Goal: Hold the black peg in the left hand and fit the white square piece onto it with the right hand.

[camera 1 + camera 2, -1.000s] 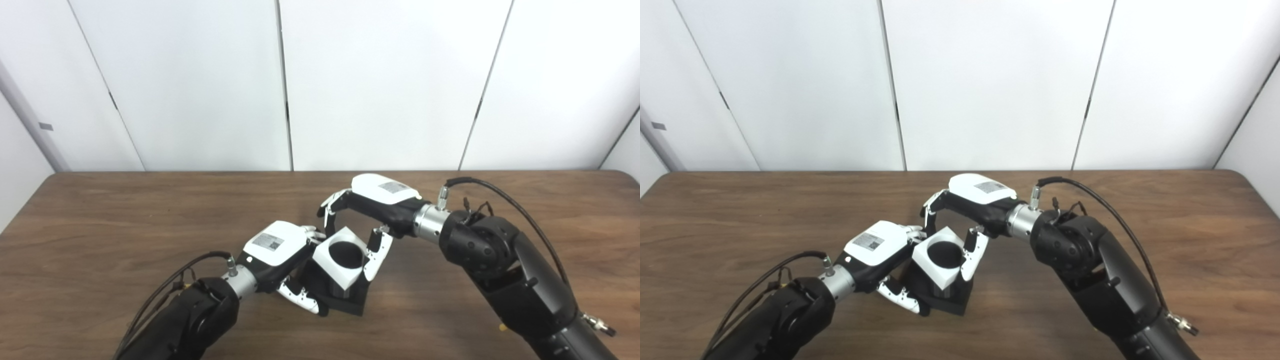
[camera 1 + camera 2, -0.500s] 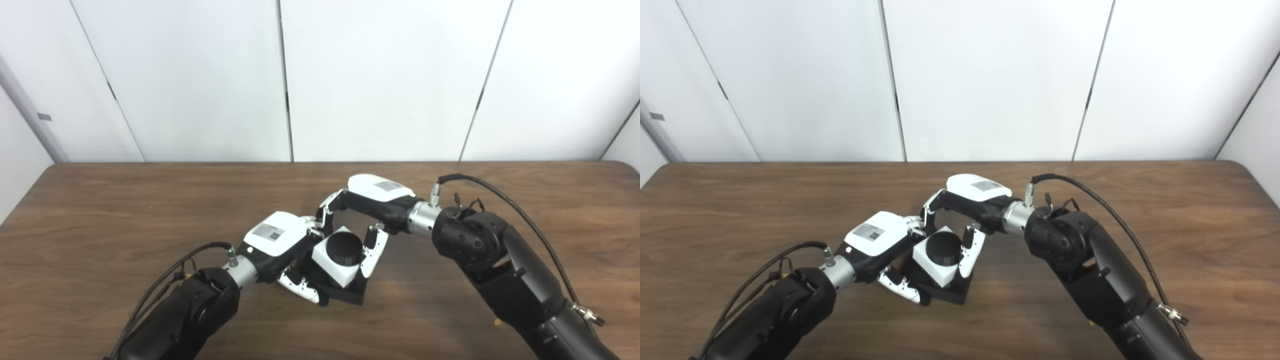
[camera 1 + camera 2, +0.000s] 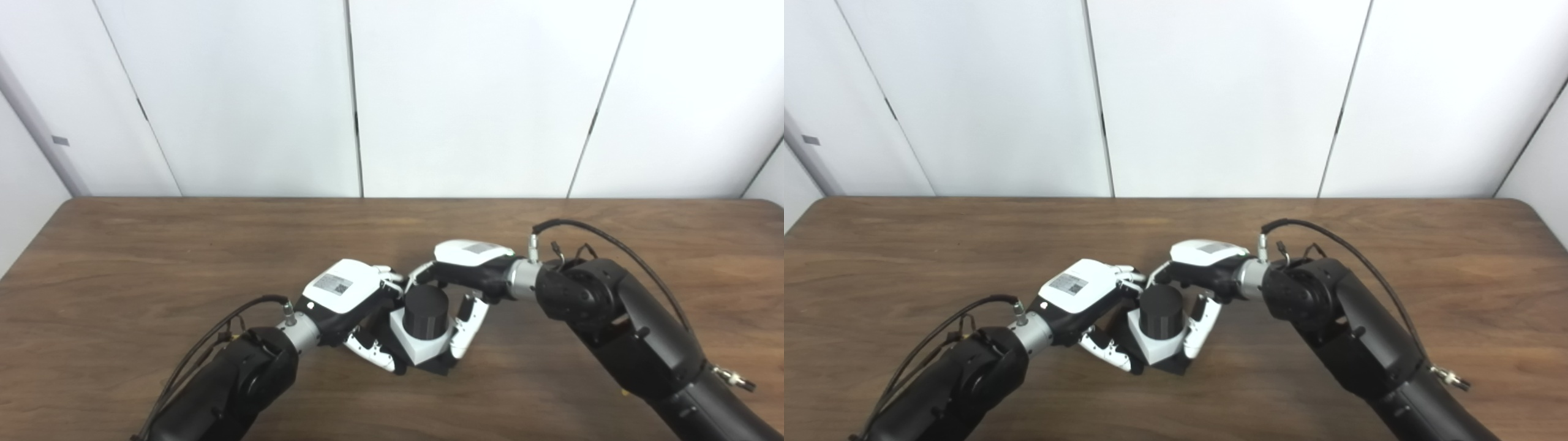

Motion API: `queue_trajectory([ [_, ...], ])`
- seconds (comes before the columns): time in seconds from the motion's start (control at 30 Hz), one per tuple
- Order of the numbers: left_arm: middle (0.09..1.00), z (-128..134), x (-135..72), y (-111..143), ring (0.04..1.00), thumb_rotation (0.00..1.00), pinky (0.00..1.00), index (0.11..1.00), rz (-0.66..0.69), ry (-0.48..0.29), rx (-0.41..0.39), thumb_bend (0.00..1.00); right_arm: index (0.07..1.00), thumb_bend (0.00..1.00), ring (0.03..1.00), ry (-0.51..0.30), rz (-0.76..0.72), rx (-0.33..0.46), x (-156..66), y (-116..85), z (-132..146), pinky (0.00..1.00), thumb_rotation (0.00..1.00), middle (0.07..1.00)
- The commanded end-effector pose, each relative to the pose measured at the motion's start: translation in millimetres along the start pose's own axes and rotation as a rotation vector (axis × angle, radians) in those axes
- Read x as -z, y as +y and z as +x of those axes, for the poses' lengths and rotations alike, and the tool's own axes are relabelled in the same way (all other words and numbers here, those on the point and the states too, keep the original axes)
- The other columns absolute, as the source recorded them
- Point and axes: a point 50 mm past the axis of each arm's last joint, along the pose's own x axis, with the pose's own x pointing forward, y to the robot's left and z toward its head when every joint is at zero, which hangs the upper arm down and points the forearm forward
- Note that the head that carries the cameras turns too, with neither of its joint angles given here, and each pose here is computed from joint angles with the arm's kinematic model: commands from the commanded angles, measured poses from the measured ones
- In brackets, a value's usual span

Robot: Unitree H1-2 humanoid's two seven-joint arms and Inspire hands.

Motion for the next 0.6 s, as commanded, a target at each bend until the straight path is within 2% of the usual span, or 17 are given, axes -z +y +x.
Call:
queue_trajectory([
  [0.0, 0.848, -4, -3, -27, 0.889, 0.08, 0.84, 0.491, 0.041, 0.015, 0.129, 0.52, 0.792, 0.92, 0.869, -0.005, -0.053, 0.071, -2, -26, -12, 0.77, 0.24, 0.878],
  [0.13, 0.849, -4, -1, -27, 0.888, 0.08, 0.84, 0.491, 0.041, 0.014, 0.133, 0.52, 0.791, 0.86, 0.864, 0.019, -0.058, 0.077, 8, -26, -22, 0.76, 0.13, 0.882],
  [0.4, 0.843, -6, 0, -26, 0.883, 0.08, 0.83, 0.491, 0.038, 0.015, 0.135, 0.52, 0.783, 0.83, 0.859, 0.049, -0.044, 0.083, 21, -26, -33, 0.73, 0.11, 0.885],
  [0.57, 0.845, -7, 2, -26, 0.884, 0.08, 0.83, 0.491, 0.033, 0.015, 0.135, 0.52, 0.776, 0.81, 0.854, 0.071, -0.031, 0.136, 31, -33, -43, 0.74, 0.1, 0.875],
])
